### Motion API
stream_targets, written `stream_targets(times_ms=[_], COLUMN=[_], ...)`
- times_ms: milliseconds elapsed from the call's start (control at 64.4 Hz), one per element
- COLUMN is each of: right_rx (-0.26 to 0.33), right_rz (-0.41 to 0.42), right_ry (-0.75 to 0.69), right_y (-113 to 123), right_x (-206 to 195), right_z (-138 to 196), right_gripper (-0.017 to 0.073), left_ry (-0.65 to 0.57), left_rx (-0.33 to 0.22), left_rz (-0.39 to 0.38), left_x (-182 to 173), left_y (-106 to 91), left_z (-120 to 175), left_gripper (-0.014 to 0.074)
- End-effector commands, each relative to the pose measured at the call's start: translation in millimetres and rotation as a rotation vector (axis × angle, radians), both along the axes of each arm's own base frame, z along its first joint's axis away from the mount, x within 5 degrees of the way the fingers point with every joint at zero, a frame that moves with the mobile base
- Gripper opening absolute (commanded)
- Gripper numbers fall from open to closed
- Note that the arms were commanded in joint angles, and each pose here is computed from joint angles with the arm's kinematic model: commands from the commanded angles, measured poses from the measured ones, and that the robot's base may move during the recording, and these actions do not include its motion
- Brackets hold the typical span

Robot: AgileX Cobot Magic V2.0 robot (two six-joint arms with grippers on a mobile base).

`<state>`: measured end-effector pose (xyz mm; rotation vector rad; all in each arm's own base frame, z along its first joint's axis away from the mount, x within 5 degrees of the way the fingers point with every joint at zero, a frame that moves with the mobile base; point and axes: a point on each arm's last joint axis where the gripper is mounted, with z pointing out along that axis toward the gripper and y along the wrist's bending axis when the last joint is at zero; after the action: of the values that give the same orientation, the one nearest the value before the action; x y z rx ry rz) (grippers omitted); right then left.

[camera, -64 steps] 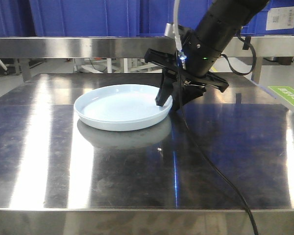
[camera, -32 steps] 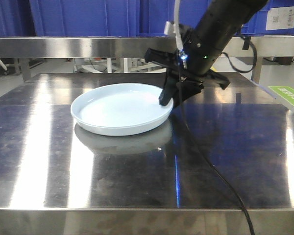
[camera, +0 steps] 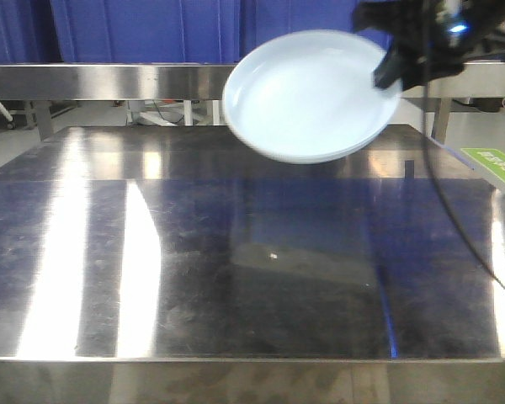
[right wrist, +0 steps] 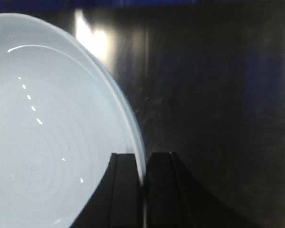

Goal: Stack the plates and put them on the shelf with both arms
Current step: 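Lift the stacked plates off the table with the right gripper, then drive the base away from the table holding the plates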

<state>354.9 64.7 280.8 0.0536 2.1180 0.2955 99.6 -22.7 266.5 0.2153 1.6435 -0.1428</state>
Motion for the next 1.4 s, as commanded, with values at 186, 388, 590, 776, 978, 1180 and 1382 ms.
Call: stream_targets(times_ms=[186, 388, 590, 776, 978, 1180, 1382], right_rx=[-0.006, -0.127, -0.121, -0.108, -0.093, -0.082, -0.082], right_rz=[-0.160, -0.144, -0.155, -0.162, -0.169, -0.157, -0.156], right_ry=[-0.363, -0.464, -0.526, -0.595, -0.672, -0.678, -0.677], right_y=[-37, -46, -52, -56, -59, -59, -59], right_x=[-62, -113, -162, -196, -222, -233, -233], right_z=[30, 18, 11, 8, 8, 9, 9], right_gripper=[0.0056, 0.0056, 0.0056, 0.0056, 0.0056, 0.0056, 0.0056], left_ry=[-0.107, -0.107, -0.107, -0.107, -0.107, -0.107, -0.107], left_rx=[-0.035, -0.035, -0.035, -0.035, -0.035, -0.035, -0.035], left_rz=[0.007, 0.007, 0.007, 0.007, 0.007, 0.007, 0.007], left_x=[1, 1, 1, 1, 1, 1, 1], left_y=[0.4, 0.4, 0.4, 0.4, 0.4, 0.4, 0.4], left_z=[18, 18, 18, 18, 18, 18, 18], left_gripper=[0.0082, 0.0082, 0.0082, 0.0082, 0.0082, 0.0082, 0.0082])
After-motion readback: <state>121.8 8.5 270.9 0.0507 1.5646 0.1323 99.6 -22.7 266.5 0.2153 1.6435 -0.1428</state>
